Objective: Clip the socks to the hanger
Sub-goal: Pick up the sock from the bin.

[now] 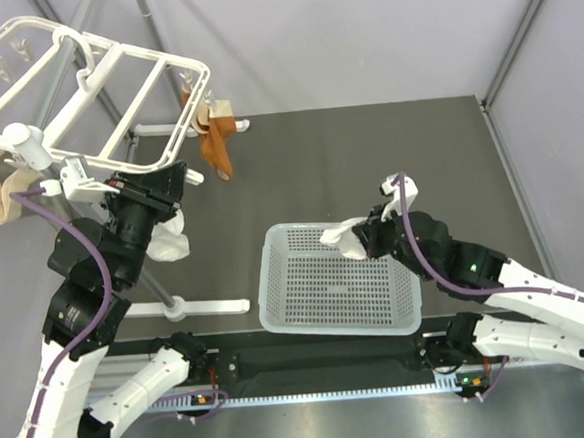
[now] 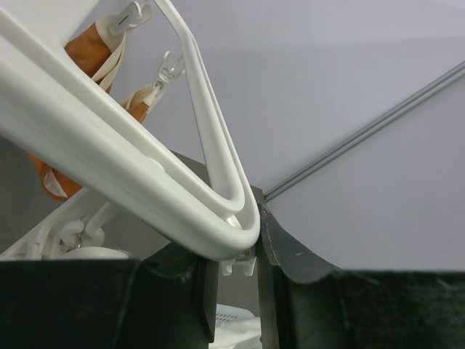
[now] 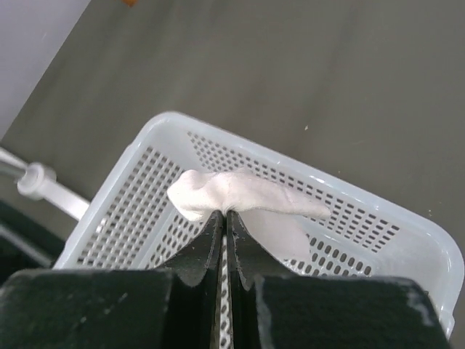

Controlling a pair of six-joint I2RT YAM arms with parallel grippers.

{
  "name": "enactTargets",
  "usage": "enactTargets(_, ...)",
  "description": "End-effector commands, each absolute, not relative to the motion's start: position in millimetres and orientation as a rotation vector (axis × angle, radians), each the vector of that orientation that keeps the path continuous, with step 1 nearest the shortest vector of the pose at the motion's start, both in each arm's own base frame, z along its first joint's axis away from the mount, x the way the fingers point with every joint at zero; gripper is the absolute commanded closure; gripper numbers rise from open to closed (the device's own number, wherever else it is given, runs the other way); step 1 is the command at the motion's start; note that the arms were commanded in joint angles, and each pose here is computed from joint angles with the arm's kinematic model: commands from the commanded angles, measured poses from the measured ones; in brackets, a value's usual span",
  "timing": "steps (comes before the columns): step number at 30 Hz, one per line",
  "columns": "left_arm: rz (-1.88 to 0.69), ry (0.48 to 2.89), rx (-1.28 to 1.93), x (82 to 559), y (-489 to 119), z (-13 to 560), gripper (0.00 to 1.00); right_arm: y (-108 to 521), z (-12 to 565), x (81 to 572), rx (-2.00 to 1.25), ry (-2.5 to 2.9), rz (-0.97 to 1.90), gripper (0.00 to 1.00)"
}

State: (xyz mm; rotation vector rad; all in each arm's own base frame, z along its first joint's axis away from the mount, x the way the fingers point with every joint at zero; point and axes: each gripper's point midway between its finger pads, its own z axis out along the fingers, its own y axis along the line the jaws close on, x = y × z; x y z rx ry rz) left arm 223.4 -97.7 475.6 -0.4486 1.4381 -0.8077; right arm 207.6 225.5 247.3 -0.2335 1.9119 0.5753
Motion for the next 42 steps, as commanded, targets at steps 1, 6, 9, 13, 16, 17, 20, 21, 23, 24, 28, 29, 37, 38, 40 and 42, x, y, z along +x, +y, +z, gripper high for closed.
enactTargets(1, -0.805, 1.456, -0.423, 221.1, -99.6, 471.0, 1.00, 241.0, 240.9, 179.4, -0.488, 1.978, 0.642, 1.00)
enactTargets(6, -0.802, 1.454, -0.427, 220.2, -98.1, 470.0, 1.00, 291.3, 242.5, 154.0, -0.733, 1.944, 0.869, 1.00)
enactTargets(9, -0.800, 1.458, -0.425, 219.1, -97.8, 470.8, 1.00, 321.2, 248.3, 136.1, -0.857, 1.867, 1.008, 1.00)
enactTargets(13, -0.792, 1.444, -0.427, 214.6, -92.5, 475.8, 1.00, 315.9, 200.1, 141.0, -0.874, 2.030, 0.898, 1.00)
enactTargets(16, -0.793, 1.432, -0.432, 210.2, -88.5, 478.4, 1.00, 285.2, 133.9, 150.2, -0.773, 2.273, 0.685, 1.00)
enactTargets(17, -0.792, 1.435, -0.431, 210.8, -89.2, 477.5, 1.00, 270.0, 116.0, 151.6, -0.735, 2.349, 0.593, 1.00)
enactTargets(20, -0.792, 1.440, -0.433, 211.1, -89.5, 474.6, 1.00, 247.0, 78.9, 149.1, -0.602, 2.495, 0.478, 1.00)
enactTargets(21, -0.796, 1.440, -0.432, 211.9, -90.6, 474.1, 1.00, 239.7, 68.3, 146.9, -0.570, 2.529, 0.447, 1.00)
enactTargets(23, -0.805, 1.442, -0.432, 212.6, -92.5, 471.2, 1.00, 235.1, 53.4, 140.2, -0.512, 2.600, 0.422, 1.00)
enactTargets(24, -0.808, 1.442, -0.429, 212.6, -93.2, 471.4, 1.00, 232.3, 48.6, 136.9, -0.498, 2.629, 0.408, 1.00)
enactTargets(28, -0.805, 1.450, -0.428, 213.7, -94.1, 470.4, 1.00, 220.1, 38.8, 134.5, -0.458, 2.687, 0.309, 0.93)
enactTargets(29, -0.803, 1.449, -0.428, 213.1, -93.4, 470.6, 1.00, 214.8, 40.0, 139.4, -0.444, 2.674, 0.259, 0.89)
enactTargets(37, -0.797, 1.446, -0.431, 212.2, -91.6, 471.0, 1.00, 225.2, 91.8, 170.6, -0.426, 2.527, 0.231, 0.43)
enactTargets(38, -0.795, 1.446, -0.432, 212.4, -91.3, 471.0, 1.00, 235.0, 97.3, 172.6, -0.438, 2.512, 0.275, 0.41)
enactTargets(40, -0.797, 1.450, -0.431, 213.3, -92.6, 470.1, 1.00, 244.2, 95.0, 172.3, -0.461, 2.515, 0.308, 0.36)
enactTargets(42, -0.797, 1.450, -0.431, 213.3, -92.6, 470.7, 1.00, 256.7, 92.2, 170.7, -0.485, 2.517, 0.365, 0.34)
